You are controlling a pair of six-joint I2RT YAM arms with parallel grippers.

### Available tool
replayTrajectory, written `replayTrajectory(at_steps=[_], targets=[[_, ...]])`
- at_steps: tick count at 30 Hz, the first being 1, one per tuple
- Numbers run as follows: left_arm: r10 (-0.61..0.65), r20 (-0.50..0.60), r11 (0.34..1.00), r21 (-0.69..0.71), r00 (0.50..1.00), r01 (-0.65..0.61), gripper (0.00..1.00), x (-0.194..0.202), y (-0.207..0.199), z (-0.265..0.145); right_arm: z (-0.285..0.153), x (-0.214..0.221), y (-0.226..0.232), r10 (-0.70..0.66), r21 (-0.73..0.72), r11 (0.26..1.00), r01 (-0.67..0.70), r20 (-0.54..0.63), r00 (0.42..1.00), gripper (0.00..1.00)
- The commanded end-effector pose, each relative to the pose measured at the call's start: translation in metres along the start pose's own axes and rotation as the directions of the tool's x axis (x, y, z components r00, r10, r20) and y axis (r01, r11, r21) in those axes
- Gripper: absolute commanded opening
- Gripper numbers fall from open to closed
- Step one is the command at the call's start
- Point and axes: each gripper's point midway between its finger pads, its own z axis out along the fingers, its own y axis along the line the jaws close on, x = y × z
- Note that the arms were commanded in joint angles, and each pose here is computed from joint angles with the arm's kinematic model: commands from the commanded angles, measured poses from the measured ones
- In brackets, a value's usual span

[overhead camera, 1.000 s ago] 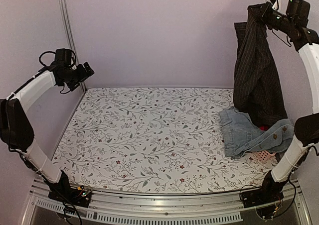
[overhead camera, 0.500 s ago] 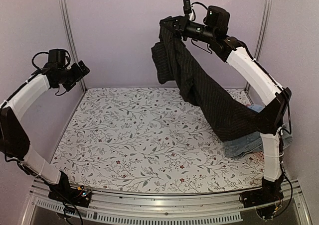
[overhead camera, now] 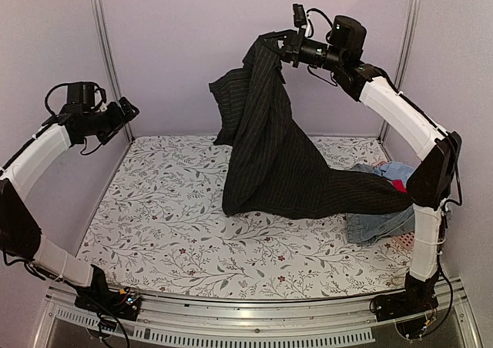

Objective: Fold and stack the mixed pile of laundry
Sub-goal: Place the crumpled shirt at the center of the board.

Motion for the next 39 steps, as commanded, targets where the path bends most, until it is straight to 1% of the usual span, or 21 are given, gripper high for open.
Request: replayTrajectory(at_steps=[1, 2, 4, 5, 8, 11, 14, 17, 20, 21, 22, 23, 24, 25, 26, 27, 29, 30, 32, 35, 39], targets=[[0.213, -0.018, 0.9, 0.393, 0.977, -0.189, 1.0, 0.029, -0.067, -0.014, -0.046, -0.046, 0.038, -0.138, -0.024, 0.99, 0.139, 0.067, 0.988, 0.0], [0.256, 0.001, 0.853, 0.471, 0.967, -0.226, 1.0, 0.042, -0.083, -0.018, -0.046, -0.046, 0.04, -0.144, -0.025, 0.989, 0.146, 0.067, 0.987, 0.0], [0.332, 0.022, 0.777, 0.56, 0.943, -0.287, 1.0, 0.075, -0.104, -0.021, -0.047, -0.05, 0.043, -0.151, -0.028, 0.988, 0.154, 0.077, 0.985, 0.0], [0.373, 0.072, 0.727, 0.597, 0.925, -0.34, 1.0, 0.087, -0.118, -0.022, -0.046, -0.052, 0.044, -0.151, -0.031, 0.988, 0.154, 0.079, 0.985, 0.0], [0.474, 0.121, 0.617, 0.661, 0.872, -0.427, 1.0, 0.149, -0.145, -0.021, -0.044, -0.054, 0.045, -0.146, -0.039, 0.988, 0.15, 0.084, 0.986, 0.0], [0.506, 0.154, 0.544, 0.706, 0.848, -0.453, 1.0, 0.187, -0.166, -0.011, -0.044, -0.055, 0.045, -0.14, -0.044, 0.989, 0.144, 0.082, 0.987, 0.0], [0.568, 0.203, 0.477, 0.709, 0.798, -0.52, 1.0, 0.226, -0.186, 0.011, -0.045, -0.057, 0.051, -0.145, -0.052, 0.987, 0.15, 0.085, 0.986, 0.0], [0.584, 0.231, 0.424, 0.73, 0.778, -0.535, 1.0, 0.256, -0.206, 0.03, -0.045, -0.058, 0.054, -0.137, -0.058, 0.988, 0.143, 0.085, 0.987, 0.0], [0.6, 0.264, 0.341, 0.769, 0.755, -0.54, 1.0, 0.285, -0.236, 0.039, -0.047, -0.06, 0.056, -0.134, -0.056, 0.989, 0.139, 0.087, 0.987, 0.0], [0.613, 0.269, 0.324, 0.772, 0.743, -0.547, 0.98, 0.295, -0.244, 0.044, -0.047, -0.06, 0.058, -0.138, -0.056, 0.988, 0.143, 0.086, 0.987, 0.0], [0.613, 0.282, 0.316, 0.769, 0.738, -0.556, 0.9, 0.295, -0.257, 0.048, -0.048, -0.061, 0.059, -0.14, -0.053, 0.988, 0.145, 0.088, 0.986, 0.0], [0.614, 0.278, 0.314, 0.773, 0.739, -0.552, 0.75, 0.295, -0.263, 0.052, -0.048, -0.063, 0.06, -0.147, -0.051, 0.987, 0.152, 0.091, 0.985, 0.0], [0.608, 0.273, 0.334, 0.764, 0.745, -0.552, 0.58, 0.287, -0.266, 0.055, -0.049, -0.064, 0.061, -0.151, -0.047, 0.987, 0.156, 0.094, 0.984, 0.0], [0.591, 0.264, 0.378, 0.744, 0.762, -0.55, 0.34, 0.27, -0.264, 0.06, -0.05, -0.066, 0.061, -0.157, -0.036, 0.986, 0.161, 0.099, 0.983, 0.0], [0.562, 0.266, 0.406, 0.736, 0.783, -0.542, 0.07, 0.252, -0.264, 0.055, -0.052, -0.069, 0.059, -0.161, -0.019, 0.986, 0.164, 0.107, 0.981, 0.0], [0.519, 0.268, 0.461, 0.712, 0.812, -0.529, 0.0, 0.223, -0.257, 0.053, -0.056, -0.074, 0.061, -0.181, -0.003, 0.983, 0.183, 0.124, 0.976, 0.0], [0.44, 0.314, 0.532, 0.663, 0.841, -0.526, 0.0, 0.168, -0.245, 0.033, -0.064, -0.082, 0.056, -0.193, 0.041, 0.981, 0.189, 0.142, 0.971, 0.0], [0.413, 0.348, 0.586, 0.606, 0.842, -0.538, 0.0, 0.138, -0.236, 0.025, -0.069, -0.089, 0.058, -0.211, 0.057, 0.977, 0.204, 0.162, 0.964, 0.0], [0.386, 0.403, 0.665, 0.502, 0.83, -0.553, 0.0, 0.082, -0.222, 0.003, -0.073, -0.098, 0.057, -0.231, 0.08, 0.972, 0.219, 0.193, 0.954, 0.0], [0.362, 0.478, 0.719, 0.403, 0.8, -0.566, 0.0, 0.011, -0.208, -0.034, -0.071, -0.11, 0.065, -0.251, 0.031, 0.967, 0.252, 0.259, 0.933, 0.0], [0.397, 0.55, 0.759, 0.254, 0.735, -0.6, 0.0, -0.052, -0.199, -0.081, -0.051, -0.11, 0.063, -0.165, -0.079, 0.978, 0.194, 0.286, 0.944, 0.0]])
